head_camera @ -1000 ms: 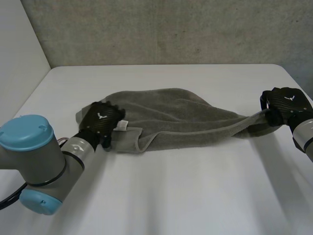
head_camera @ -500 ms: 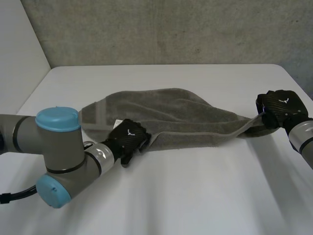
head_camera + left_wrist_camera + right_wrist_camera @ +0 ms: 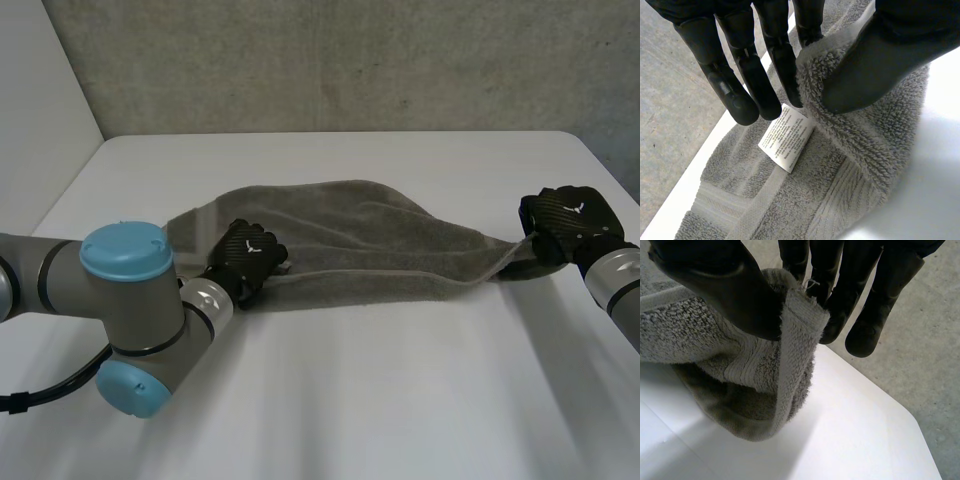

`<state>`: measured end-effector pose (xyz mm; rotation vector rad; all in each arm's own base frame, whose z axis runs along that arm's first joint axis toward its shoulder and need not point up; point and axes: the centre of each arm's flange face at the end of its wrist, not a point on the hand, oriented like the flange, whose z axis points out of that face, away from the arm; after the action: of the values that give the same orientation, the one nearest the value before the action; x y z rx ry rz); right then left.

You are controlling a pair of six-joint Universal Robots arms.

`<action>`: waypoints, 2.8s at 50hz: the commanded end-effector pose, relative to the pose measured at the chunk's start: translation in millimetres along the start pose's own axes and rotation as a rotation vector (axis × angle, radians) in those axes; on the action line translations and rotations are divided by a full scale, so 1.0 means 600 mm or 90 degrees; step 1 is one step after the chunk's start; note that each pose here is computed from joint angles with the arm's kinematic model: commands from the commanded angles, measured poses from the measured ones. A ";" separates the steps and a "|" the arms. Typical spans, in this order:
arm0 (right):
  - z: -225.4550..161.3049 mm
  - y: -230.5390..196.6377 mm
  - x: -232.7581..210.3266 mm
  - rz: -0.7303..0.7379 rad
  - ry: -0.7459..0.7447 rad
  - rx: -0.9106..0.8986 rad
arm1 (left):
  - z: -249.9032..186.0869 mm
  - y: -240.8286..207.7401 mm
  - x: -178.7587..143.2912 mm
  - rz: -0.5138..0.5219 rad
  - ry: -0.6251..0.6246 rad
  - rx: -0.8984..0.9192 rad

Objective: Fold the towel.

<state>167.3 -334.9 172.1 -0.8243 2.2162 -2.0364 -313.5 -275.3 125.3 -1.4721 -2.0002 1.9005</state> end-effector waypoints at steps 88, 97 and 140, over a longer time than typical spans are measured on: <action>0.096 -0.335 -0.013 -0.141 0.094 0.395 | -0.012 -0.183 -0.356 -0.153 -0.405 0.405; 0.100 -0.181 -0.082 -0.131 -0.055 0.194 | 0.025 -0.039 -0.251 -0.193 -0.322 0.234; -0.128 -0.175 0.021 -0.199 0.000 -0.030 | -0.196 -0.056 -0.173 0.017 -0.289 0.098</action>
<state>188.1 -277.2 254.8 -1.3109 2.2185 -2.0289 -213.6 -260.4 217.8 -1.1252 -1.9781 2.4789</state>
